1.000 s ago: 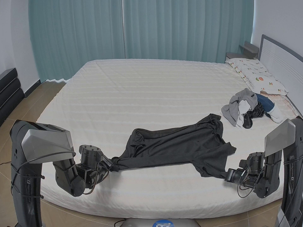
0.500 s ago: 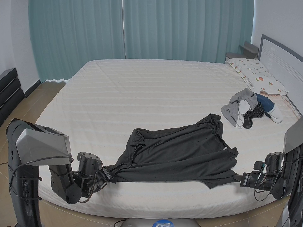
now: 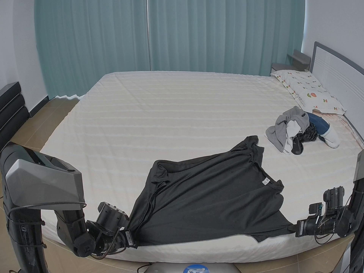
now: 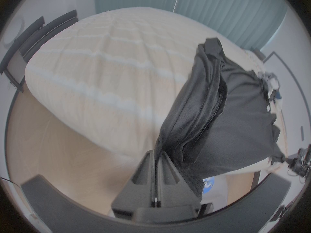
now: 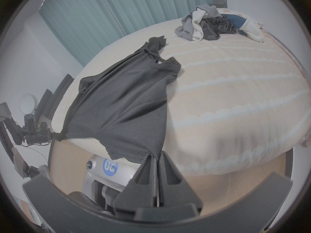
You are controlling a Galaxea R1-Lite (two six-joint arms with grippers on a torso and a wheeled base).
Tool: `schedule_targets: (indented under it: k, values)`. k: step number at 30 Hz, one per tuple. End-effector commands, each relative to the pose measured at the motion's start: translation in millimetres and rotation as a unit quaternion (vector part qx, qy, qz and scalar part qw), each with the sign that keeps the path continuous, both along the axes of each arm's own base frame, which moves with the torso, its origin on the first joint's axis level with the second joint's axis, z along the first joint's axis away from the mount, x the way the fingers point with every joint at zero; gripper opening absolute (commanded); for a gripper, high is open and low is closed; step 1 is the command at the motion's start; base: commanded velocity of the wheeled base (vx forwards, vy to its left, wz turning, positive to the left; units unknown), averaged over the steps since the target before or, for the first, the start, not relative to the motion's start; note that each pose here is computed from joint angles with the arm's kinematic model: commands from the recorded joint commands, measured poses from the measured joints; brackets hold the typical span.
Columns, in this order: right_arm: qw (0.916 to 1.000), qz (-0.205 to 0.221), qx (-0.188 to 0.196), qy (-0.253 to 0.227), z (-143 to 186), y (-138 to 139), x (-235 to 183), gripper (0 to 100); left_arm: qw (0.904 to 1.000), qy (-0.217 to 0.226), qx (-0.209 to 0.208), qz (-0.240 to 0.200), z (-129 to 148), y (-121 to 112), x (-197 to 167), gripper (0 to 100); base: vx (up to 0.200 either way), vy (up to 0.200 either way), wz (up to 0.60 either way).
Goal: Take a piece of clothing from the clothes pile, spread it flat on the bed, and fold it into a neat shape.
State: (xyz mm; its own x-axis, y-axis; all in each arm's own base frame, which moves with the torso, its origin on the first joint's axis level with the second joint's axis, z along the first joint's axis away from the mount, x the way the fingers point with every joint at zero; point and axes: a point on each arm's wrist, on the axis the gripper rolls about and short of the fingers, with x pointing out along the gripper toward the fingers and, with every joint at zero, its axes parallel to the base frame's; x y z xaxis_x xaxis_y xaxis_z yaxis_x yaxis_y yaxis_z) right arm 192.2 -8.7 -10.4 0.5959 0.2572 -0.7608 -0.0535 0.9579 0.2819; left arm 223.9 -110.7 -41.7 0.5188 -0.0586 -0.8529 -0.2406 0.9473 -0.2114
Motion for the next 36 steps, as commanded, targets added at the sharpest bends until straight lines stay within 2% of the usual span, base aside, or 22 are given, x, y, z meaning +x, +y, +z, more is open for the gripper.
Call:
schedule_targets:
  k: [1, 6, 15, 16, 17, 20, 23, 26, 27, 29, 30, 36]
  values:
    - [0.9994, -0.007, -0.033, 0.011, 3.4, -5.7, -9.0, 0, 0.9992, 0.021, 0.011, -0.033, 11.9, -8.7, -13.2, 0, 0.000, 0.000, 0.00]
    - [0.9975, -0.009, -0.059, 0.037, -0.5, -5.3, -11.5, 0, 0.9993, 0.016, 0.008, -0.034, 11.0, -13.0, -8.1, 0, 0.000, 0.000, 0.00]
    - [0.9970, -0.001, -0.063, 0.046, -5.0, -2.5, -9.8, 0, 0.9993, 0.021, 0.008, -0.031, 9.1, -11.8, -7.5, 0, 0.000, 0.000, 0.00]
    - [0.9969, -0.001, -0.063, 0.047, -6.6, -2.7, -7.7, 0, 0.9991, 0.023, 0.009, -0.033, 8.8, -12.2, -8.9, 100, 0.000, 0.000, 0.00]
    - [0.9970, -0.001, -0.063, 0.046, -7.4, -2.8, -6.9, 100, 0.9991, 0.024, 0.010, -0.034, 8.7, -12.3, -9.5, 100, 0.000, 0.000, 0.00]
    - [0.9971, -0.001, -0.062, 0.044, -7.2, -2.8, -6.3, 100, 0.9992, 0.021, 0.008, -0.033, 9.6, -12.3, -8.7, 100, 0.000, 0.000, 0.00]
    - [0.9984, -0.012, -0.055, 0.007, 4.4, -4.2, -0.3, 100, 0.9997, 0.000, -0.004, -0.024, 19.9, -10.9, -2.9, 100, 0.000, 0.000, 0.00]
    - [0.9986, -0.032, -0.040, -0.011, 10.1, -5.1, 6.4, 100, 0.9991, -0.033, -0.026, -0.001, 34.7, -6.7, 8.3, 100, 0.000, 0.000, 0.00]
    - [0.9979, -0.055, -0.020, -0.027, 16.1, -4.5, 13.4, 100, 0.9988, -0.038, -0.030, 0.003, 36.7, -6.5, 10.4, 100, 0.000, 0.000, 0.00]
    - [0.9955, -0.082, 0.004, -0.047, 23.7, -4.6, 22.5, 100, 0.9965, -0.057, -0.054, 0.029, 44.5, -5.7, 19.6, 100, 0.000, 0.000, 0.00]
    - [0.9923, -0.103, 0.023, -0.065, 31.2, -5.5, 29.3, 100, 0.9933, -0.072, -0.079, 0.046, 50.2, -7.0, 27.5, 100, 0.000, 0.000, 0.00]
    - [0.9799, -0.144, 0.078, -0.114, 55.4, -6.6, 40.5, 100, 0.9880, -0.087, -0.119, 0.046, 54.8, -8.0, 37.8, 100, 0.000, 0.000, 0.00]
